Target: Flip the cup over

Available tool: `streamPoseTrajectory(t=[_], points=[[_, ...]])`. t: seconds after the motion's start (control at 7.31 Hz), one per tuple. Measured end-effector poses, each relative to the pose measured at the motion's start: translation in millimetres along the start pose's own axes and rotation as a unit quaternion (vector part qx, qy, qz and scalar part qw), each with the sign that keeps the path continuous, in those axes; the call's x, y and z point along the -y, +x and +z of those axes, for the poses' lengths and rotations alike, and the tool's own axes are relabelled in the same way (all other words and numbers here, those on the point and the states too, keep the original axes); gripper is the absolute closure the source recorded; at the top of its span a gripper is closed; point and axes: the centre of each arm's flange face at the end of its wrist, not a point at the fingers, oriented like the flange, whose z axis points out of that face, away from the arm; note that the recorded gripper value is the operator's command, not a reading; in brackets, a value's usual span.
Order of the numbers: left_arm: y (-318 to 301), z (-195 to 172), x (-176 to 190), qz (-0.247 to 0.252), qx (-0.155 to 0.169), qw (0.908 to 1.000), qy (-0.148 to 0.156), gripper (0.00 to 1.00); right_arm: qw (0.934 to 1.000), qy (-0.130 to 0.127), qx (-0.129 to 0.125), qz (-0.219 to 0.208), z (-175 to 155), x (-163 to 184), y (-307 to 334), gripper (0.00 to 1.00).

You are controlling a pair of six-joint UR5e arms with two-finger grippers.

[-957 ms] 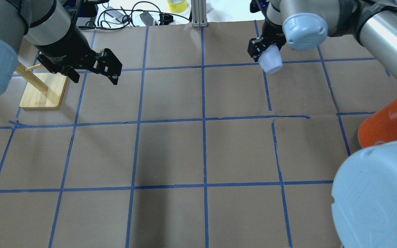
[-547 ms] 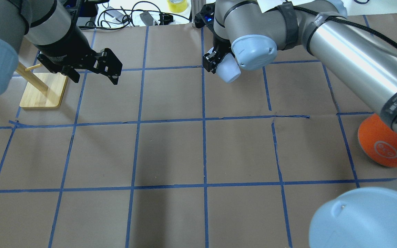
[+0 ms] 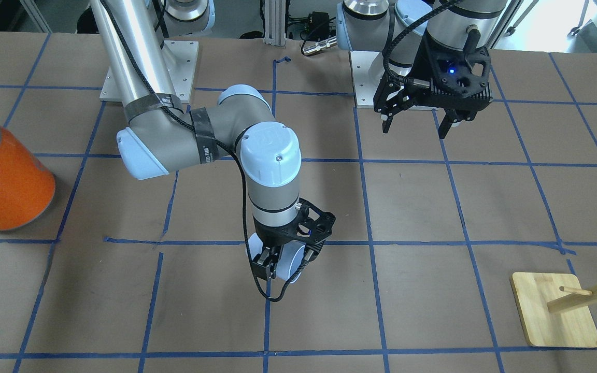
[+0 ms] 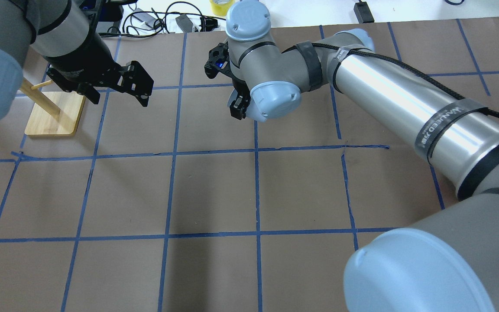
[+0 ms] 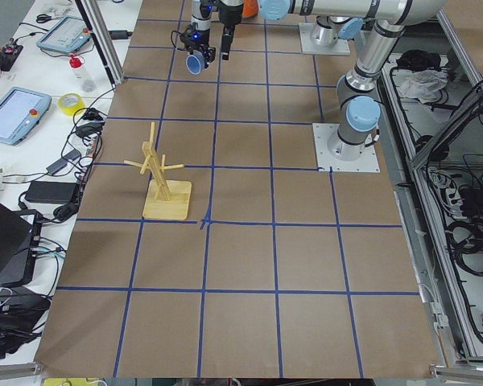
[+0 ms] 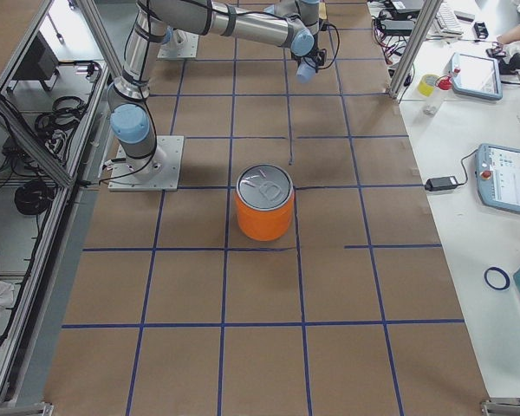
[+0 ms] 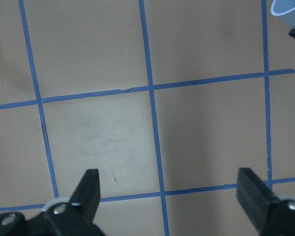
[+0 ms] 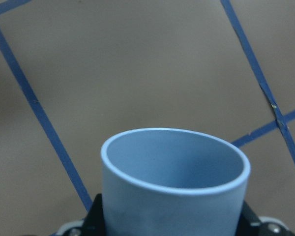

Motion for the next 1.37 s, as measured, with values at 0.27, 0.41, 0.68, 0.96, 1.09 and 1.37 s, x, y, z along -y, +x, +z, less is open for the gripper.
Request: streamPoseTrajectory(t=[0.27,0.41,0.68,0.96,1.09,1.37], points=[[0,0,0,0.000,0.000,1.0000,0.000,0.00,0.9940,0.015,-0.009,-0.108,27,16,-14,1.00],[0,0,0,0.000,0.000,1.0000,0.000,0.00,0.9898,0.021,-0.014,-0.140,35,21,-21,1.00],[0,0,0,0.000,-0.002,1.0000,0.000,0.00,0.9827,0.018,-0.007,-0.184,54,33,-45,1.00],[-3,-1,1,-0.004,-0.002,1.0000,0.002,0.00,0.9757,0.021,-0.010,-0.218,62,53,-80,0.98],[-8,-1,2,-0.008,-0.001,1.0000,0.002,0.00,0.9742,0.024,-0.013,-0.224,62,58,-86,0.91],[-16,1,4,-0.017,-0.003,0.9999,0.001,0.00,0.9738,0.024,-0.011,-0.226,68,59,-88,0.33]])
